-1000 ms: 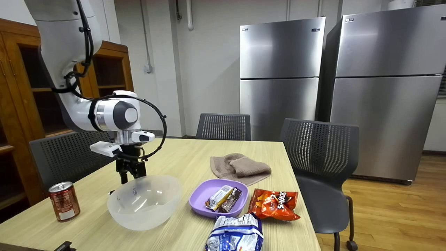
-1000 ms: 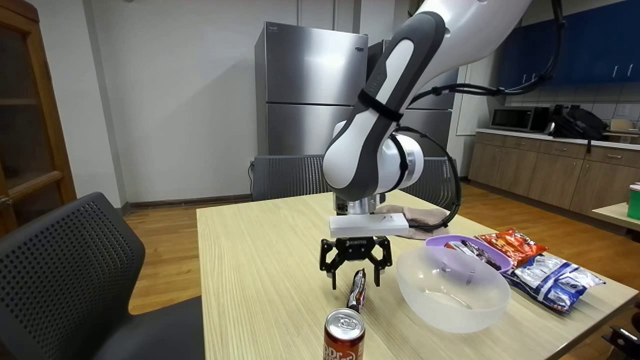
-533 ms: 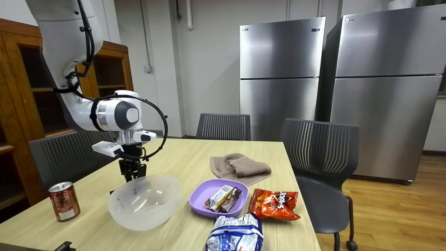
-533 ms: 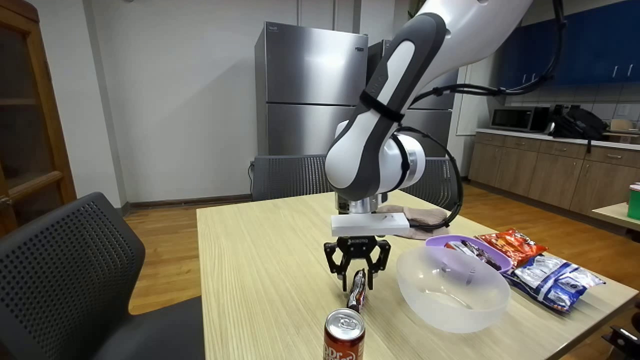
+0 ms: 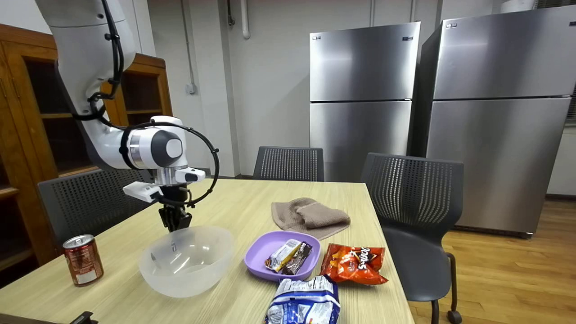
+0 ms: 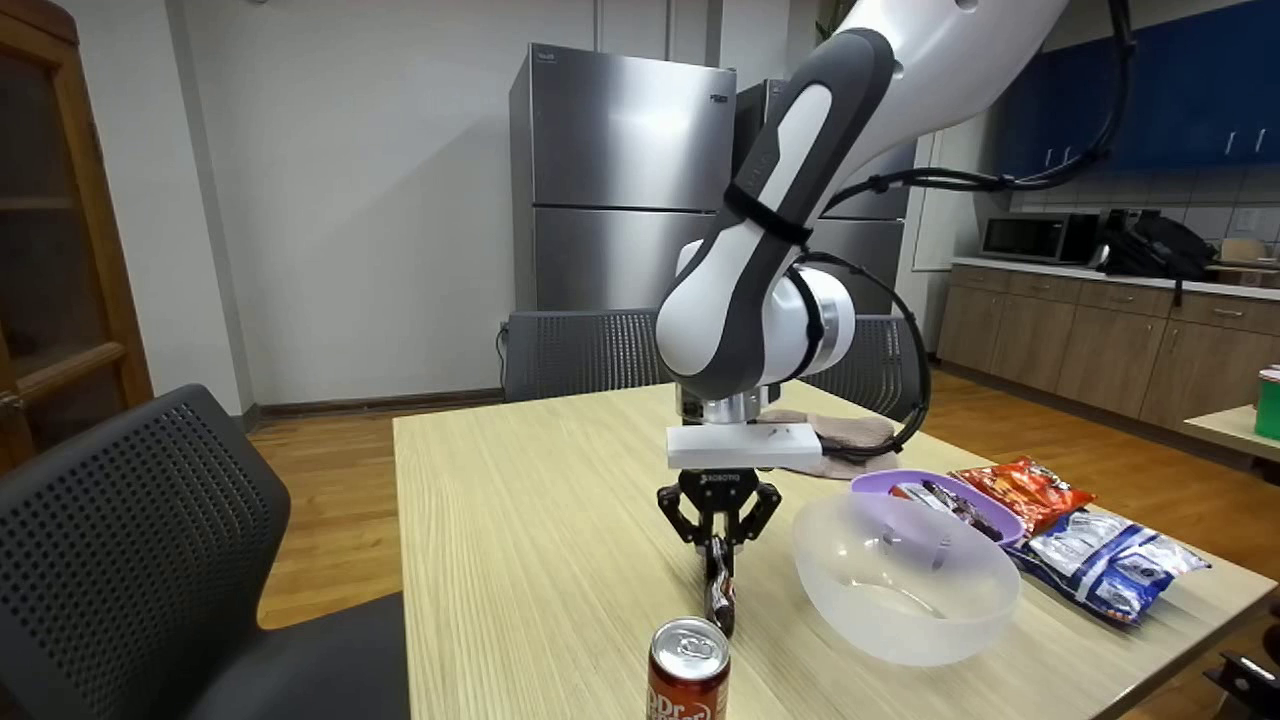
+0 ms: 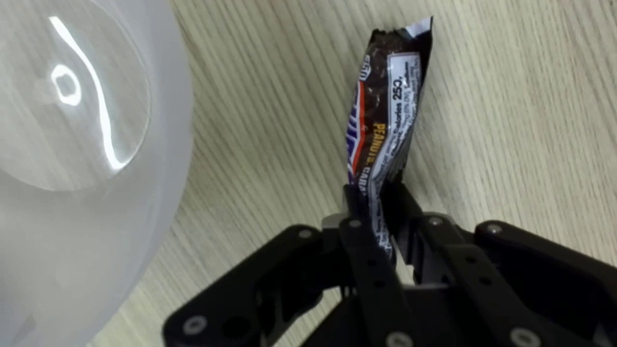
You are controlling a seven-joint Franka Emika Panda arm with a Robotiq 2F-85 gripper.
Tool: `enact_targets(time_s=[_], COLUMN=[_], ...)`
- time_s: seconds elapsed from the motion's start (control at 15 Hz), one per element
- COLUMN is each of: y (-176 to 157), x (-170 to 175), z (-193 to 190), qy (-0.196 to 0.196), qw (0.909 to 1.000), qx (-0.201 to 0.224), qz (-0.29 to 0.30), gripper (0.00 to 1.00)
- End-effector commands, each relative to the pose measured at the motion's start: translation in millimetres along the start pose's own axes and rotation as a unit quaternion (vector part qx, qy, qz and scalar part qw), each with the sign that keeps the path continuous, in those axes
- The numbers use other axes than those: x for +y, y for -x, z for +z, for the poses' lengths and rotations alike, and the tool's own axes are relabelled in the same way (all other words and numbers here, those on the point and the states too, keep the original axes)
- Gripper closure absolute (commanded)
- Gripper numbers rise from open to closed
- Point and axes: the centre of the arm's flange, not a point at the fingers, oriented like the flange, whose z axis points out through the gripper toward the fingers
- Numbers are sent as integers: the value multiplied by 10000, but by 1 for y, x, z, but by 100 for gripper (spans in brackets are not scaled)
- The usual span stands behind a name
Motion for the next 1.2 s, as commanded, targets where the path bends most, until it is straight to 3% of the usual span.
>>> enact_targets(time_s=[0.0, 0.53, 1.13], y=[15, 9, -37], x=[2, 12, 87], z=[-16, -60, -96], qy=[27, -129, -377], qw=[9998, 9992, 9943], qx=[162, 369, 571], qz=[57, 22, 811], gripper=[95, 96, 96])
